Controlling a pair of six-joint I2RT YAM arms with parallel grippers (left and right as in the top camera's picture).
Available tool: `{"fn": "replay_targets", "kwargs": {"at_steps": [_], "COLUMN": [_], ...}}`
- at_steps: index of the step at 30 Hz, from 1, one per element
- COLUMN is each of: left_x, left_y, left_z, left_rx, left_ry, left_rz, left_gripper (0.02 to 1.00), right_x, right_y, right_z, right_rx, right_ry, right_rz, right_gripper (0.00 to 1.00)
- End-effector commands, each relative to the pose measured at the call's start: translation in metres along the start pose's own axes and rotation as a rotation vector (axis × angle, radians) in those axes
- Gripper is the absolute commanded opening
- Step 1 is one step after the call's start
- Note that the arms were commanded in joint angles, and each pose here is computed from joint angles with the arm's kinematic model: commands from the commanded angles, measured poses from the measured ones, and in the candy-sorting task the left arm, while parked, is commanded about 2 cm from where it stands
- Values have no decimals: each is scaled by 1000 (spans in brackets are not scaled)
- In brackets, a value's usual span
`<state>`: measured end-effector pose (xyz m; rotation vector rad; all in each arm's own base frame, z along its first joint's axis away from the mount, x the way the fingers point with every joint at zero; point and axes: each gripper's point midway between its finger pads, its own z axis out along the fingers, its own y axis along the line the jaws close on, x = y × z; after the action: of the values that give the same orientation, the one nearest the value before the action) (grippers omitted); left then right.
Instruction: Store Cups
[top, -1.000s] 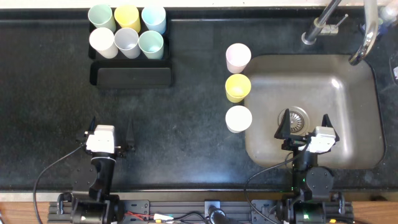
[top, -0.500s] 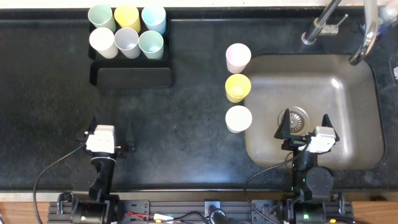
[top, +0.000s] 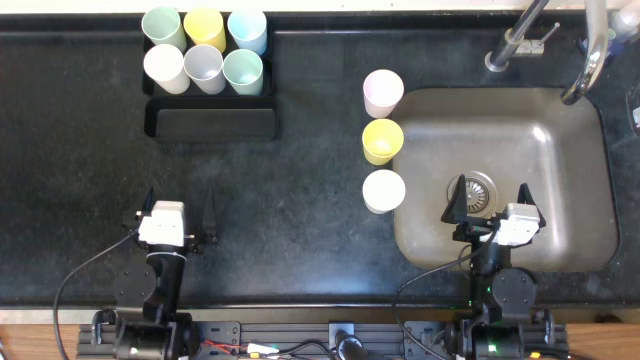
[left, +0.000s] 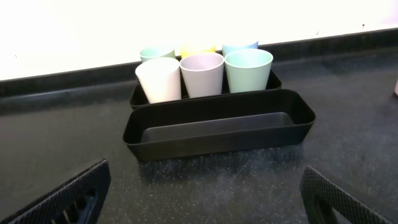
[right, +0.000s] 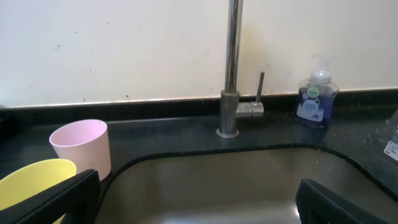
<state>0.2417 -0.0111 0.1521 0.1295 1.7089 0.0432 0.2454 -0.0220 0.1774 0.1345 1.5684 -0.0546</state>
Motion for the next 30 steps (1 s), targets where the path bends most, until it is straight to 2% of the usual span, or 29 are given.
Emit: {"fn": "replay_targets", "kwargs": {"at_steps": [1,8,12,16,18,21,25,30], "left_x": [-6,-41,-106,-189,-226,-258,-263,-232], "left_y": [-20,-69,-83,-87,-87,-95,-131,-207], "left_z": [-3,-16,-7,25,51,87,127,173], "left_rx": [119,457,605,692,704,722,722,615], "left_ry": [-20,154,253,291,345,396,491,569], "left_rz": [-6,-51,-100,-169,-305,-344,-298,-122], "left_gripper": [998,998,998,998,998,998,996,998], "right_x": [4,4,4,4,4,4,4,4], "right_y": [0,0,0,0,0,0,0,0], "right_z": [0,0,0,0,0,0,0,0], "right_rx": [-4,-4,-4,-3,-4,-4,-4,-3], "right_ry": [2,2,2,2,2,2,2,2], "right_rz": [-1,0,0,-1,0,-1,0,-1], "right_gripper": [996,998,996,996,998,998,998,993]}}
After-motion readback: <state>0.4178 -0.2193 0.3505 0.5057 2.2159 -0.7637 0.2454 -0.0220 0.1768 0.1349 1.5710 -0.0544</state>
